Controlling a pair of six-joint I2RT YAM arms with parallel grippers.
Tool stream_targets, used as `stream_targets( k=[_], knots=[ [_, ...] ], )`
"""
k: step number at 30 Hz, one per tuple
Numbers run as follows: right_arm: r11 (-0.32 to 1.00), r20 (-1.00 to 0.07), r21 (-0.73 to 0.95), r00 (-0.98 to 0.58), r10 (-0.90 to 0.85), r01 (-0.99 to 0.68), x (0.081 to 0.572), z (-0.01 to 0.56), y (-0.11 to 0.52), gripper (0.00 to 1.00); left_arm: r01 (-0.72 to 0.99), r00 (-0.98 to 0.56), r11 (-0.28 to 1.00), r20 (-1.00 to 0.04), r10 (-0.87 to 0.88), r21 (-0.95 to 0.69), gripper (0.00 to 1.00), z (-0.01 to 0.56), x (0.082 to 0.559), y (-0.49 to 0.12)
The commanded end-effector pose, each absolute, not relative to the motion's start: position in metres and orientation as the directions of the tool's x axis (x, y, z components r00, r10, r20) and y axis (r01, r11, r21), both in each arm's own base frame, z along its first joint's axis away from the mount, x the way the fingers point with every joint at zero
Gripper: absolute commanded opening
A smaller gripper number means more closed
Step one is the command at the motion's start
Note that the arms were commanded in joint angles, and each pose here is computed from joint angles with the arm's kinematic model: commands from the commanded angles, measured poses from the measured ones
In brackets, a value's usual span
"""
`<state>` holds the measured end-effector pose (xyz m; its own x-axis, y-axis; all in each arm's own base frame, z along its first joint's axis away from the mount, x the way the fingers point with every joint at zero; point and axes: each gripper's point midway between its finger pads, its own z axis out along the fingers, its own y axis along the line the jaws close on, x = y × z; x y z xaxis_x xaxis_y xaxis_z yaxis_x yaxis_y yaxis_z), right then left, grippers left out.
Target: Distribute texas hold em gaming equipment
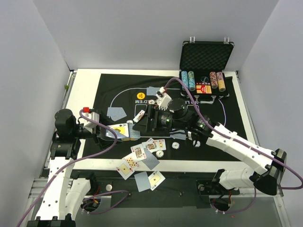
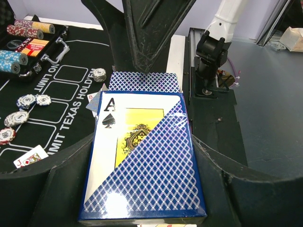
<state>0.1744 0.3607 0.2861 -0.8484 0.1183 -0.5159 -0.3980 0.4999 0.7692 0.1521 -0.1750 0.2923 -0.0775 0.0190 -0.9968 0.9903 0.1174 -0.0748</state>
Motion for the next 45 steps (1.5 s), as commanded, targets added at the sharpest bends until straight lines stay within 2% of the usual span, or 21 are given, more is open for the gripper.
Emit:
stream_targets(
  k=[1, 10, 15, 21, 23, 30, 32, 39, 45],
  knots=[
    [0.421, -0.532, 0.792, -0.839, 0.118, -0.443, 0.171, 0.313, 0.379, 0.63, 0.996, -0.002, 0.091, -1.000, 0.015, -0.001, 0.00, 0.310, 0.146, -0.175],
    [0.461, -0.524, 0.781, -0.844, 0.115, -0.422, 0.170, 0.297, 0.366, 0.49, 0.996, 0.010, 0.092, -1.000, 0.016, 0.011, 0.00, 0.315, 0.148, -0.175],
    [0.475, -0.515, 0.784, -0.845, 0.141, -0.398, 0.175, 0.293, 0.355, 0.33, 0.995, 0.015, 0.094, -1.000, 0.016, 0.016, 0.00, 0.317, 0.148, -0.175],
    [0.477, -0.510, 0.789, -0.845, 0.158, -0.387, 0.177, 0.293, 0.348, 0.27, 0.996, 0.013, 0.092, -1.000, 0.016, 0.014, 0.00, 0.319, 0.147, -0.175],
    [0.478, -0.508, 0.792, -0.845, 0.169, -0.380, 0.178, 0.294, 0.344, 0.27, 0.995, 0.012, 0.095, -1.000, 0.016, 0.013, 0.00, 0.318, 0.148, -0.175],
    [0.442, -0.518, 0.806, -0.830, 0.208, -0.393, 0.179, 0.314, 0.344, 0.49, 0.995, 0.004, 0.101, -1.000, 0.018, 0.006, 0.00, 0.314, 0.151, -0.175],
    [0.429, -0.512, 0.811, -0.838, 0.188, -0.398, 0.175, 0.314, 0.352, 0.52, 0.995, 0.004, 0.104, -1.000, 0.018, 0.006, 0.00, 0.314, 0.152, -0.174],
    [0.427, -0.476, 0.817, -0.872, 0.116, -0.389, 0.171, 0.297, 0.376, 0.49, 0.994, 0.008, 0.109, -1.000, 0.019, 0.010, 0.00, 0.315, 0.154, -0.174],
    [0.429, -0.478, 0.816, -0.870, 0.123, -0.387, 0.170, 0.295, 0.369, 0.38, 0.994, 0.007, 0.110, -1.000, 0.019, 0.009, 0.00, 0.314, 0.154, -0.174]
  ],
)
